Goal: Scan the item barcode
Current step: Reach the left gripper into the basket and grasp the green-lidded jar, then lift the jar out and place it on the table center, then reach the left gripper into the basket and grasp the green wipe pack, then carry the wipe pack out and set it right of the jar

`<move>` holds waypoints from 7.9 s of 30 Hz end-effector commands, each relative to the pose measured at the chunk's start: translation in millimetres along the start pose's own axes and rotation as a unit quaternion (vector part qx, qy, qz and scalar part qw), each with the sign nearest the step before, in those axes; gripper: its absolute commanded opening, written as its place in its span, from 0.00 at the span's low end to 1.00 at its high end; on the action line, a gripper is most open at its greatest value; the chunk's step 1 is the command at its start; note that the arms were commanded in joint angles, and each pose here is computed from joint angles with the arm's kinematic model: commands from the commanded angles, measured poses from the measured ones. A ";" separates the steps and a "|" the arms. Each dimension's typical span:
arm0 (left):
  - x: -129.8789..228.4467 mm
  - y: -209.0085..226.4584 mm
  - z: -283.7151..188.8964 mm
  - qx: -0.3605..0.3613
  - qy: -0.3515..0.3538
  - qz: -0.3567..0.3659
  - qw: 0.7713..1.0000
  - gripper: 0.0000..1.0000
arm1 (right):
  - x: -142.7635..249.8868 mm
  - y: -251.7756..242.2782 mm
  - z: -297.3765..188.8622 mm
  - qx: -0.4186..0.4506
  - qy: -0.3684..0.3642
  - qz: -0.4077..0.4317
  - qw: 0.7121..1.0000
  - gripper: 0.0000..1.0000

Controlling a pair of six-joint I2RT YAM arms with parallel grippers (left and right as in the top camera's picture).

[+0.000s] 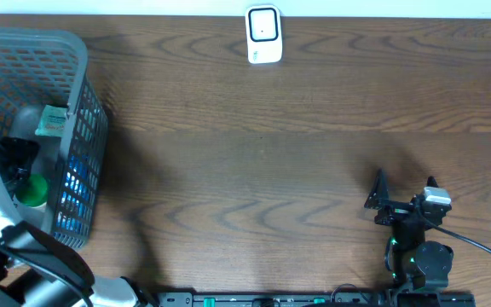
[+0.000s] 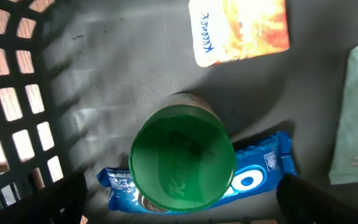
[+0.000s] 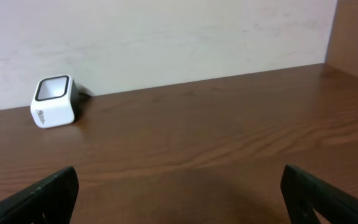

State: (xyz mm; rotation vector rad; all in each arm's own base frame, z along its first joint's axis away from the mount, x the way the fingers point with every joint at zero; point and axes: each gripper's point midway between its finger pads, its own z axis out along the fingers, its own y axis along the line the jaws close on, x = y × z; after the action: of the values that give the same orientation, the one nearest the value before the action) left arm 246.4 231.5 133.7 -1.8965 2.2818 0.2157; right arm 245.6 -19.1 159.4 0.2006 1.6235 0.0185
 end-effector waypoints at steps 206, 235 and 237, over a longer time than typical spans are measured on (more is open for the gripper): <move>-50.6 -74.7 -140.4 0.260 -0.185 0.048 0.947 0.08 | 0.4 -0.2 -0.2 0.001 0.000 0.005 1.000 0.99; 482.0 -229.8 -107.6 0.340 -0.028 0.614 0.711 0.08 | 0.4 -0.2 -0.2 0.001 0.000 0.005 1.000 0.99; 495.1 -234.0 -84.2 0.327 -0.023 0.623 0.710 0.08 | 0.4 -0.2 -0.2 0.001 0.000 0.005 1.000 0.99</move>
State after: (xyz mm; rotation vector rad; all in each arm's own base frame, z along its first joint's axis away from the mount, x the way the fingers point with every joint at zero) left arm 376.8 -304.9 133.3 0.1575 2.6164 -0.4490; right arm 245.6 -19.1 159.4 0.2006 1.6235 0.0185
